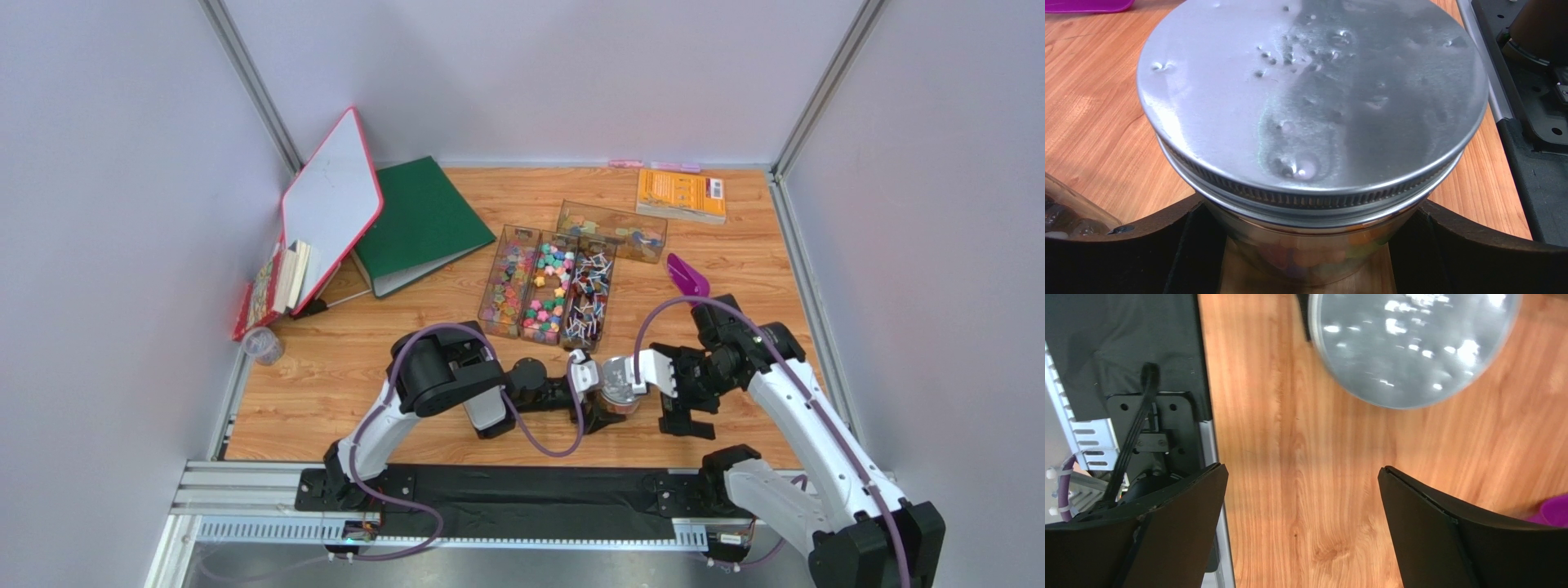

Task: Pack the candies
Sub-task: Screw the bottle lid onto the packing bottle.

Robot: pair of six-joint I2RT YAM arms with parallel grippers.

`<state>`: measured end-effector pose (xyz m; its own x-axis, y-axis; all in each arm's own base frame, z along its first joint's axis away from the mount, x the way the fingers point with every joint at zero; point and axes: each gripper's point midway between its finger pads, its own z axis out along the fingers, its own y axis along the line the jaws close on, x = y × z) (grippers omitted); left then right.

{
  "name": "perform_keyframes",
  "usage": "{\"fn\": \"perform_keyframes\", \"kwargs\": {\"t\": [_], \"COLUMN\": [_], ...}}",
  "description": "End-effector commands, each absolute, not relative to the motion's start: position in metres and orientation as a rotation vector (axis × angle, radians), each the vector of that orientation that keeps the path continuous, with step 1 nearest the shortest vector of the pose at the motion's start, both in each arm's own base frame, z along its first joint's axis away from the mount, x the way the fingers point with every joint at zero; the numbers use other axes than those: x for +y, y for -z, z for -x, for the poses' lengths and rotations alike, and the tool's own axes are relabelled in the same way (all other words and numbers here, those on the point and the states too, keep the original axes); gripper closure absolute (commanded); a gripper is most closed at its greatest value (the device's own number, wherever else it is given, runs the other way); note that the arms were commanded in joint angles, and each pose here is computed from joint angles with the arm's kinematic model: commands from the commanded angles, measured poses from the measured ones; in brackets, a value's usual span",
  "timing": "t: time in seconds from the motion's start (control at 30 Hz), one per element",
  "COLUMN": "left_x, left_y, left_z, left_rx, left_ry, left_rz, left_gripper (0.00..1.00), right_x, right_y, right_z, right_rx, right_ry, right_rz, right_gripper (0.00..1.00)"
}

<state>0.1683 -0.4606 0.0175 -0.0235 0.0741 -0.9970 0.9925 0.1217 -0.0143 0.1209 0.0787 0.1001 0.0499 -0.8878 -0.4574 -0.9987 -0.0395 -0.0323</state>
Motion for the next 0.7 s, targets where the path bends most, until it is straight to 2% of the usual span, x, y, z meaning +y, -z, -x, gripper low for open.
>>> {"fn": "perform_keyframes", "kwargs": {"t": [0.0, 0.3, 0.67], "left_x": [-0.434, -0.431, -0.432], "left_y": [0.047, 0.055, 0.054], "left_z": [-0.153, -0.155, -0.158], "left_rx": [1.548, 1.555, 1.558], "left_ry": [1.062, 1.035, 1.022], "left_rz": [-1.301, -1.315, -1.305], "left_gripper": [1.0, 1.0, 1.0], "right_x": [0.09, 0.129, 0.144], "right_y": [-0.129, -0.142, -0.129], "right_z": [-0.18, -0.198, -0.179], "right_rx": [1.907, 1.869, 1.855], "right_ry": [-0.342, -0.643, -0.725], "right_rz": [1.835, 1.837, 1.969], "right_gripper": [0.0, 0.0, 0.0]}}
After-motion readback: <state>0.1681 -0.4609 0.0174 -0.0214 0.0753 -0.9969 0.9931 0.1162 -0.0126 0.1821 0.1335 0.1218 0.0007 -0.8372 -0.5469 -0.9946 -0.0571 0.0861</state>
